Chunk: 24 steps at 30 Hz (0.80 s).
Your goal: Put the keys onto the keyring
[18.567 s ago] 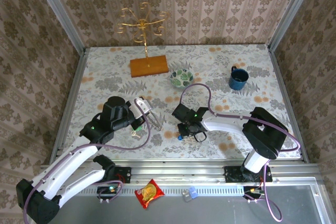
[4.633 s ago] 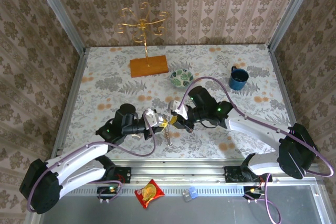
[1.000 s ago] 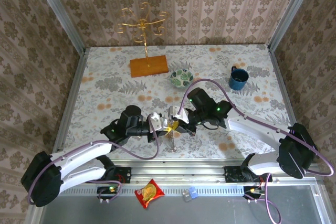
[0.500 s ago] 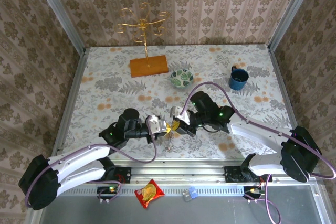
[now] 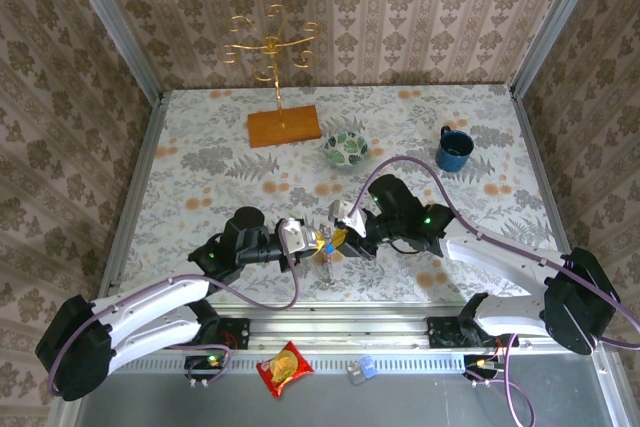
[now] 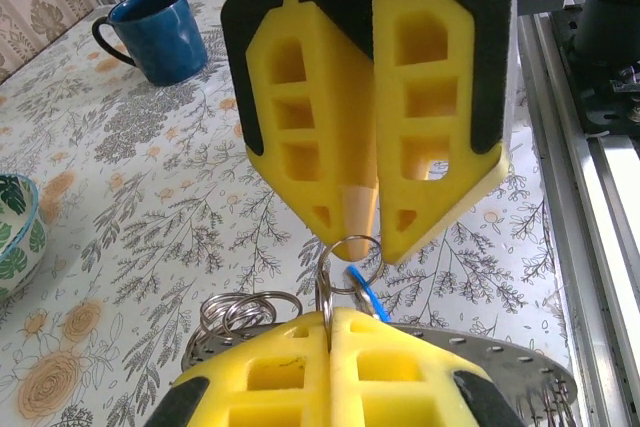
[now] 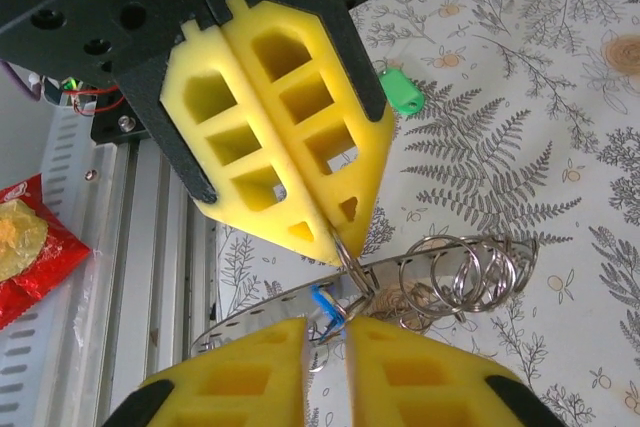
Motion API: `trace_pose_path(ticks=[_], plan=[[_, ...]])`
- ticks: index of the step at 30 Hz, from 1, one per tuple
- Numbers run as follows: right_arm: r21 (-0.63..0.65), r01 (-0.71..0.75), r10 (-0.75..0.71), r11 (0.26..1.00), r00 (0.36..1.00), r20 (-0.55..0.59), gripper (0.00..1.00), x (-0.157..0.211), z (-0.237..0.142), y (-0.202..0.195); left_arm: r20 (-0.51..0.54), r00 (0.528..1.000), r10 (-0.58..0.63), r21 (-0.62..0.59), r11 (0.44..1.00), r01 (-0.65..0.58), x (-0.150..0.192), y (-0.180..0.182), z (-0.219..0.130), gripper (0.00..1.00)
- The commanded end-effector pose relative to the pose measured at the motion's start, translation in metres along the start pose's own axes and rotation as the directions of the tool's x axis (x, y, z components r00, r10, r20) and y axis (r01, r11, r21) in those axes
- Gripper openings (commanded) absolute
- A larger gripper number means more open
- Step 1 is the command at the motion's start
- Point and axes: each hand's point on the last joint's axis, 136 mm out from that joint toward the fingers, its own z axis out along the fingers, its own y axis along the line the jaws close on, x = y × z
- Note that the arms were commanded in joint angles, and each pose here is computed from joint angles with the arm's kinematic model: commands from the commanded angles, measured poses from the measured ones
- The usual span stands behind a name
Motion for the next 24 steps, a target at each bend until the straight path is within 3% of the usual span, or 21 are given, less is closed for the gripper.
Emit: trace_pose_path(ticks=[1, 5, 11, 13, 18, 24], plan=[[0.006, -0.018, 0.018, 1.000, 1.000, -0.015, 0.12, 0.007, 0.002, -0.002, 0.012, 1.000, -0.002, -0.006, 1.000, 0.002, 0.000, 0.000, 0.000, 0.00], [0.027, -0.029, 0.030, 0.999, 0.998, -0.049, 0.06, 0.015, 0.009, -0.009, 0.029, 1.000, -0.001, -0.011, 1.000, 0.001, -0.003, 0.000, 0.000, 0.00], [-0.011, -0.047, 0.047, 0.999, 0.998, -0.040, 0.05, 0.010, 0.016, -0.009, 0.047, 0.999, 0.000, -0.008, 1.000, 0.001, -0.006, 0.000, 0.002, 0.00], [-0.009, -0.042, 0.042, 0.999, 0.999, -0.007, 0.08, 0.003, 0.013, -0.009, 0.044, 0.999, 0.001, -0.010, 1.000, -0.001, -0.005, 0.000, 0.002, 0.00], [0.027, -0.017, 0.015, 0.999, 0.998, 0.058, 0.27, -0.003, 0.000, -0.012, 0.043, 0.999, 0.003, -0.009, 1.000, -0.003, -0.004, 0.000, 0.002, 0.00], [0.065, -0.003, 0.000, 0.998, 0.999, 0.045, 0.37, 0.008, -0.006, -0.015, 0.049, 0.999, 0.012, -0.013, 1.000, -0.011, -0.008, 0.001, 0.001, 0.00]])
